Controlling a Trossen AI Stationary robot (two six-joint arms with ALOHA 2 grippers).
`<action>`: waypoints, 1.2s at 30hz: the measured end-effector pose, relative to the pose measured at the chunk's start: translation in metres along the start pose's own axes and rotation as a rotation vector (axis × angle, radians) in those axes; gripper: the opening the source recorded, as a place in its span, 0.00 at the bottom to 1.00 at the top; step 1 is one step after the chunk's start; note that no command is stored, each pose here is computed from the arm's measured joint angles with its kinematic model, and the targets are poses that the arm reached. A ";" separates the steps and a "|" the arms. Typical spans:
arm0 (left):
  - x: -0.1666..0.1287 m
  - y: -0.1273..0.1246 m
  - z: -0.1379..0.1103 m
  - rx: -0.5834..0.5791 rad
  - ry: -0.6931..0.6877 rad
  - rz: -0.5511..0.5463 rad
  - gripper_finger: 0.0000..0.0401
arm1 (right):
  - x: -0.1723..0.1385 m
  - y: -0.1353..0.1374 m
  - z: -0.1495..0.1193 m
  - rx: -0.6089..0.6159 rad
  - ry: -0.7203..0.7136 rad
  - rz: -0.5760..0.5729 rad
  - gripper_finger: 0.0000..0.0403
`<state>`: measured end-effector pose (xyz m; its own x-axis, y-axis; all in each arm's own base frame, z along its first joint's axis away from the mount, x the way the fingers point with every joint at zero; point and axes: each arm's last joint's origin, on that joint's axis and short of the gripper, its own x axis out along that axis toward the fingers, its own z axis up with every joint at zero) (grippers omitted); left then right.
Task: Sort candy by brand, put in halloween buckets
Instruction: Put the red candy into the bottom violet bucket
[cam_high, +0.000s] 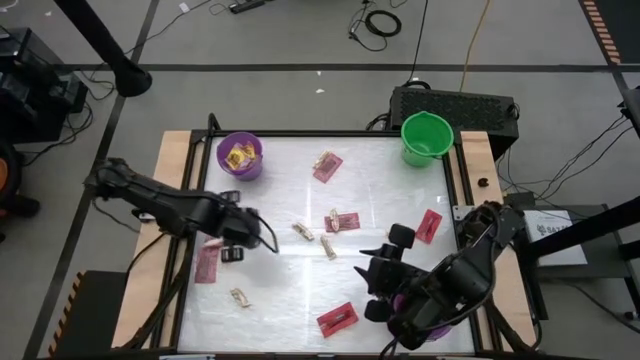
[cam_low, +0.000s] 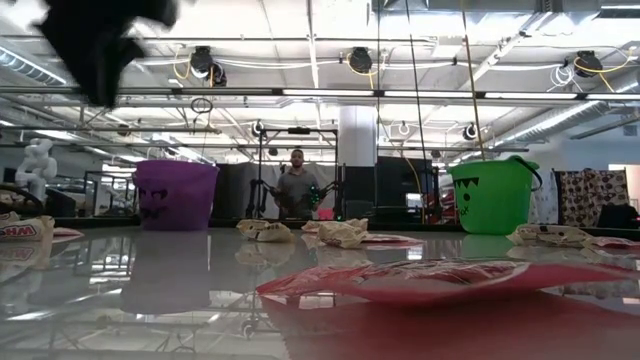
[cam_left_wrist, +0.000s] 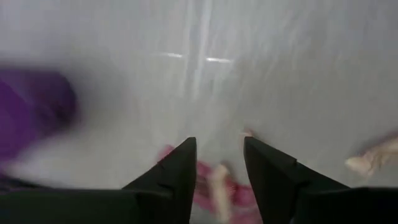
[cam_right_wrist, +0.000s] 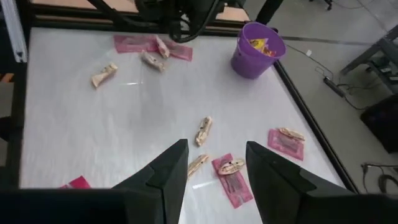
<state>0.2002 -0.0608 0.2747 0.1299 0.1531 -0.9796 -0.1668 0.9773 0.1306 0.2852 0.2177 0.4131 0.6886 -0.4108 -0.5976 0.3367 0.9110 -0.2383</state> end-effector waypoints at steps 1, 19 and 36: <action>0.008 0.003 -0.010 -0.082 0.014 -0.012 0.34 | 0.002 0.002 -0.001 -0.004 0.004 -0.004 0.38; 0.108 0.040 -0.068 -0.686 0.206 0.106 0.32 | 0.044 0.002 0.008 -0.099 0.051 -0.077 0.38; 0.137 0.059 -0.063 -0.681 0.174 0.076 0.32 | 0.046 0.004 0.010 -0.077 0.101 0.015 0.38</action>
<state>0.1466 0.0086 0.1384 -0.0551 0.1364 -0.9891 -0.7508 0.6474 0.1311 0.3248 0.2021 0.3919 0.6236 -0.3949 -0.6747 0.2736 0.9187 -0.2848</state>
